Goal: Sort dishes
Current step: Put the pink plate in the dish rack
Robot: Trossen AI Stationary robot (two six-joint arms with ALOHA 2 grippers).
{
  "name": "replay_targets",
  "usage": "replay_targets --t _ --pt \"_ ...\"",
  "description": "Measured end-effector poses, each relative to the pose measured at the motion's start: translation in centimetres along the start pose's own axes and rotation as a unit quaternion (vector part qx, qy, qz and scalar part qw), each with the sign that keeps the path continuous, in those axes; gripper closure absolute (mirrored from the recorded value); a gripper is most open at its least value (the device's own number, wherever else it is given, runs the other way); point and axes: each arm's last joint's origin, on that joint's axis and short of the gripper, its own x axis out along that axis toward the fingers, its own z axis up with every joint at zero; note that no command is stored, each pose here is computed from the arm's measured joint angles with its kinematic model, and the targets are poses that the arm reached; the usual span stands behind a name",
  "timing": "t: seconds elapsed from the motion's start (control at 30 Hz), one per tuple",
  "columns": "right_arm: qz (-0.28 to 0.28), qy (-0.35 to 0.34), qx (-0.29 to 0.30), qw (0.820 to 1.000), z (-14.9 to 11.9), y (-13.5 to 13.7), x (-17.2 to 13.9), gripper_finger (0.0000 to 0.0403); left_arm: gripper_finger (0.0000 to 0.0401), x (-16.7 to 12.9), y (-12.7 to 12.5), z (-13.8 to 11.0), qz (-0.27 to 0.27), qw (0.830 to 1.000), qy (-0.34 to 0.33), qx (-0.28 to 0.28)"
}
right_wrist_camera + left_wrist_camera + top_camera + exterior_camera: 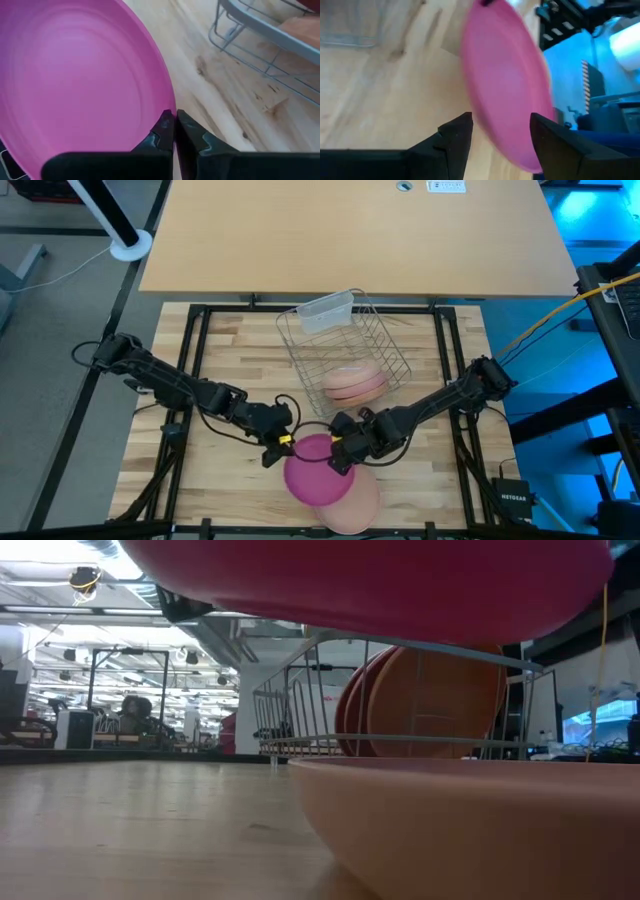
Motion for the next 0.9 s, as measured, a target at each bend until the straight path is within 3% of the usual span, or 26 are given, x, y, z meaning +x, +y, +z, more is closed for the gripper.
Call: replay_targets --t 0.43,0.73,0.9 --pt "0.017 0.006 -0.003 1.0 0.0 0.2 0.0 0.04 0.0215 0.0 0.9 0.9 0.016 0.999 -0.018 -0.036" --pt "0.029 -0.003 0.001 1.0 0.2 0.5 0.0 0.04 0.0215 1.3 0.9 -0.3 0.033 0.999 0.015 -0.036" --pt "0.029 -0.004 0.001 1.0 0.2 0.5 0.0 0.0399 0.0242 1.7 0.8 -0.7 0.035 0.997 0.021 -0.061"
